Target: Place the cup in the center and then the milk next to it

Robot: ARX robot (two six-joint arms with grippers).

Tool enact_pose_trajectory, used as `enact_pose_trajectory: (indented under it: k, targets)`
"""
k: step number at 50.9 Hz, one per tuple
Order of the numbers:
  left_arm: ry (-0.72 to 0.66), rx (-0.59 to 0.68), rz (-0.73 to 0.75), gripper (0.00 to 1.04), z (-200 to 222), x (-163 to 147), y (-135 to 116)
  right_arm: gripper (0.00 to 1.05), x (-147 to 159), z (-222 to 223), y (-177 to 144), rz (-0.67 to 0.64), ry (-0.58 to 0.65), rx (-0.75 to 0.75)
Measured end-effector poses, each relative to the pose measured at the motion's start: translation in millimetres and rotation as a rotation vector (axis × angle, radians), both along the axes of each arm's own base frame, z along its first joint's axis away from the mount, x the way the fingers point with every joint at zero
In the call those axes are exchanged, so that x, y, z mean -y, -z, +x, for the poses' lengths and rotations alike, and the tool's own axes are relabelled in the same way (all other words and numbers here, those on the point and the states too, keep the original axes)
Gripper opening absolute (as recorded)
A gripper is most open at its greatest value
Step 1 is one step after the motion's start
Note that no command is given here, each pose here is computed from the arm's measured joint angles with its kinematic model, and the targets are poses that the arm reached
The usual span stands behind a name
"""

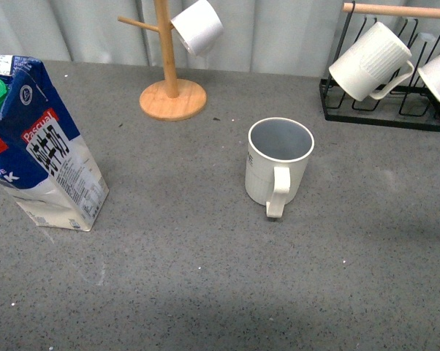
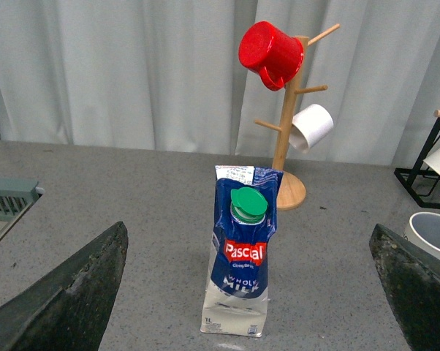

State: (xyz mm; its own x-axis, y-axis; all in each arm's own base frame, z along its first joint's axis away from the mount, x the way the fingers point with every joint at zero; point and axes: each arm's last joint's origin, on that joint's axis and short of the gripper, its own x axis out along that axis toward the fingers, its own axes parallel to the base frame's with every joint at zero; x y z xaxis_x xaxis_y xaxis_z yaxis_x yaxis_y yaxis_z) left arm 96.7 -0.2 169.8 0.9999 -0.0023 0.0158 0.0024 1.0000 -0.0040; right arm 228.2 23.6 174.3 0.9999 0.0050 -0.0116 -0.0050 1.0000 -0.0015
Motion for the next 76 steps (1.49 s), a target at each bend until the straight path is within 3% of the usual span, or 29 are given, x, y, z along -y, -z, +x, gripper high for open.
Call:
enact_pose_trajectory:
  k: [23, 76]
  targets:
    - [0.0, 0.0, 0.0, 0.98, 0.0, 0.0, 0.0, 0.01, 23.4, -60.8, 13.0, 0.001, 0.008, -0.006]
    - [0.0, 0.0, 0.0, 0.98, 0.0, 0.0, 0.0, 0.01, 23.4, -108.9, 6.2, 0.001, 0.004, 0.018]
